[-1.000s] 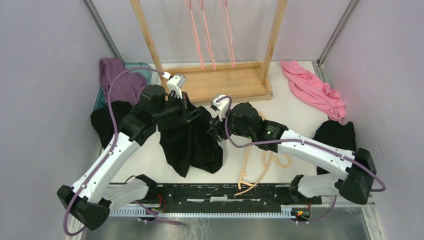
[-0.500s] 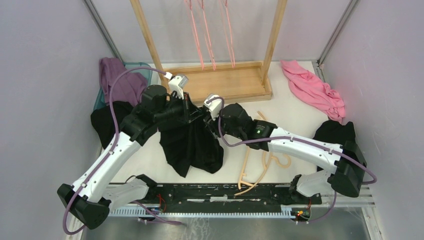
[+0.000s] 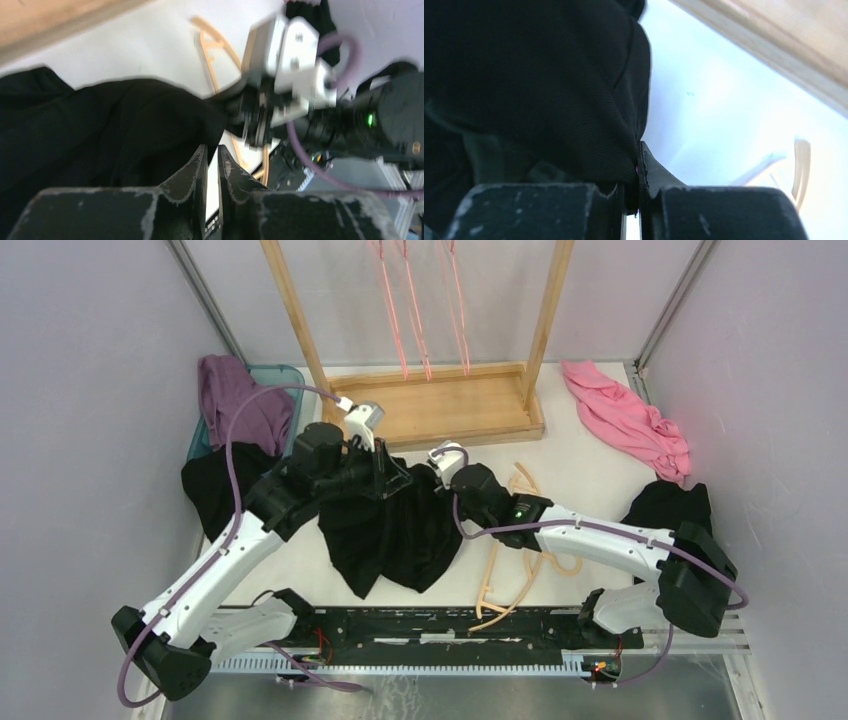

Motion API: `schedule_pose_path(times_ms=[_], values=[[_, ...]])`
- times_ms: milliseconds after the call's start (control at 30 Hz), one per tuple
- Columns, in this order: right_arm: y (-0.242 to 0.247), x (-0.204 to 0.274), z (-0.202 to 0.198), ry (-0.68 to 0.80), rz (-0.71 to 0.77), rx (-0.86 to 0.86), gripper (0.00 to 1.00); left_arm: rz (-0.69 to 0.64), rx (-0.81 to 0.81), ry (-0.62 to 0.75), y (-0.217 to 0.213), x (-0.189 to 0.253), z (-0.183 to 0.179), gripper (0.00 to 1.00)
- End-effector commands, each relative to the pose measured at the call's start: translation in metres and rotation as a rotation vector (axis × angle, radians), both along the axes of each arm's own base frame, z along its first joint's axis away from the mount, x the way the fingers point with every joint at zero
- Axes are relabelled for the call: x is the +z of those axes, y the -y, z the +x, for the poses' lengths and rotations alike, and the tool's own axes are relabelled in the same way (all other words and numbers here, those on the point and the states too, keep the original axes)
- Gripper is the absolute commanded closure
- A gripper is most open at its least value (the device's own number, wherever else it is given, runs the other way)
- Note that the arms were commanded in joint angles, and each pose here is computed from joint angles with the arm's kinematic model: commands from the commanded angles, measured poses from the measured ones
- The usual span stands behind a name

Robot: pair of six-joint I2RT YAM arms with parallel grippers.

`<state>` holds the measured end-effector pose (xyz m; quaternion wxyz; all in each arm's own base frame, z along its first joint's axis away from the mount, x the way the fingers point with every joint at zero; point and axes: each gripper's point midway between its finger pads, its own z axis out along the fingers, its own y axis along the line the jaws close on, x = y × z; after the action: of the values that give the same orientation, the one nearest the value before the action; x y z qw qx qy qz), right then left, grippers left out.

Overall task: Place the skirt on the hanger
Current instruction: Flatten out the skirt at the center of the board.

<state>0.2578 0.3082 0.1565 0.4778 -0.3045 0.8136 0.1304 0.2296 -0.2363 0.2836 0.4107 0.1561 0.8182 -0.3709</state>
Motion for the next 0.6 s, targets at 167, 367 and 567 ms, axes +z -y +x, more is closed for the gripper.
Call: schedule_pose_path(times_ms=[167,367,567], values=[[0.071,-0.013,0.016,-0.061,0.076,-0.196,0.99,0.153,0.11,-0.242,-0.001,-0.108,-0.055,0.69],[0.086,-0.027,0.02,-0.14,0.09,-0.203,0.99,0.26,0.16,-0.28,0.014,-0.132,-0.097,0.66],[0.085,-0.033,0.02,-0.178,0.117,-0.193,0.99,0.496,0.131,-0.244,0.046,-0.162,-0.137,0.64]])
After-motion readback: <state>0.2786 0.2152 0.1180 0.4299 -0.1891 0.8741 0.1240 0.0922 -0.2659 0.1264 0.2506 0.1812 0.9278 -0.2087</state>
